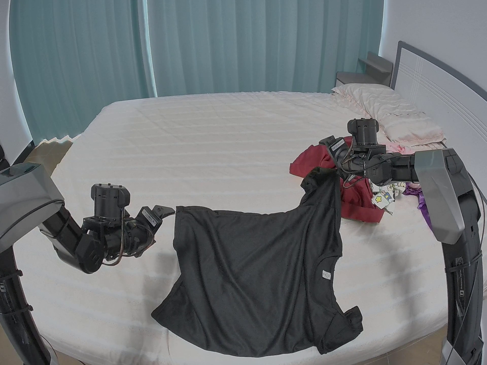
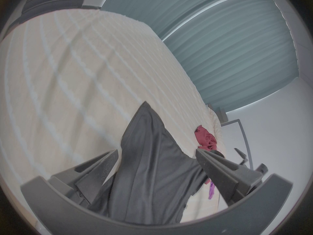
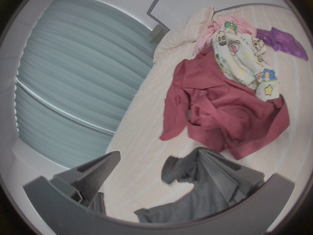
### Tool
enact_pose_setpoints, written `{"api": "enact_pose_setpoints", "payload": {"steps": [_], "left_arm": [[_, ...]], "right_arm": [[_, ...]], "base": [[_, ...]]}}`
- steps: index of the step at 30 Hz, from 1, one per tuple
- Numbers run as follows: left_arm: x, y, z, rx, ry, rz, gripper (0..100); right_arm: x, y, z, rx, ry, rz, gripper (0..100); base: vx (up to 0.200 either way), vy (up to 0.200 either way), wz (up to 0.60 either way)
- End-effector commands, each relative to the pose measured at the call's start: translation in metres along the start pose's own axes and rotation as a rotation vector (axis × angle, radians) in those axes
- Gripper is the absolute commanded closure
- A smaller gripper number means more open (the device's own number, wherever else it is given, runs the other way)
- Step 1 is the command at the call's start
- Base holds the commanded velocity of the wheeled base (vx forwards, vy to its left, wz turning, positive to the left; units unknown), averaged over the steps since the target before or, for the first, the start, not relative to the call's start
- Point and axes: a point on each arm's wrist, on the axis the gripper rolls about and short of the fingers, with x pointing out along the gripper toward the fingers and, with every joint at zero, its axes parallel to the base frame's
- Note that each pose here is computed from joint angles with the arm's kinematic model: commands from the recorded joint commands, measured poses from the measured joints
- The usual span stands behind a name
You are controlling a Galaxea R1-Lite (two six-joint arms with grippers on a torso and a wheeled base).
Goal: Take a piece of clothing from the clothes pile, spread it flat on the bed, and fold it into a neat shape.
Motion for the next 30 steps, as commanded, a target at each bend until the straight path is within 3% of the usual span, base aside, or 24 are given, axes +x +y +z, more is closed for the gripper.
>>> {"api": "enact_pose_setpoints", "payload": {"steps": [1, 3, 4, 7, 12, 17, 20, 24, 30], "left_arm": [[-0.037, 0.008, -0.012, -0.057, 0.025, -0.046, 0], [-0.040, 0.012, -0.016, -0.069, 0.041, -0.048, 0], [-0.045, 0.018, -0.022, -0.079, 0.067, -0.059, 0], [-0.052, 0.026, -0.030, -0.097, 0.112, -0.089, 0], [-0.060, 0.033, -0.037, -0.134, 0.139, -0.108, 0], [-0.072, 0.042, -0.047, -0.120, 0.150, -0.110, 0], [-0.078, 0.048, -0.063, -0.070, 0.207, -0.079, 0], [-0.084, 0.053, -0.078, 0.028, 0.260, -0.056, 0], [-0.079, 0.058, -0.090, 0.058, 0.298, -0.010, 0]], "right_arm": [[0.006, -0.036, 0.005, -0.097, 0.028, -0.172, 0], [0.005, -0.043, 0.006, -0.101, 0.051, -0.206, 0], [0.002, -0.048, 0.003, -0.096, 0.102, -0.257, 0], [-0.006, -0.048, 0.001, -0.074, 0.183, -0.297, 0], [-0.020, -0.049, 0.002, -0.081, 0.213, -0.333, 0], [-0.066, -0.071, -0.011, -0.184, 0.357, -0.402, 0], [-0.105, -0.094, -0.025, -0.237, 0.412, -0.348, 0], [-0.139, -0.126, -0.042, -0.322, 0.389, -0.280, 0], [-0.185, -0.157, -0.057, -0.374, 0.370, -0.152, 0]], "base": [[0.000, 0.000, 0.00], [0.000, 0.000, 0.00], [0.000, 0.000, 0.00], [0.000, 0.000, 0.00], [0.000, 0.000, 0.00], [0.000, 0.000, 0.00], [0.000, 0.000, 0.00], [0.000, 0.000, 0.00], [0.000, 0.000, 0.00]]}}
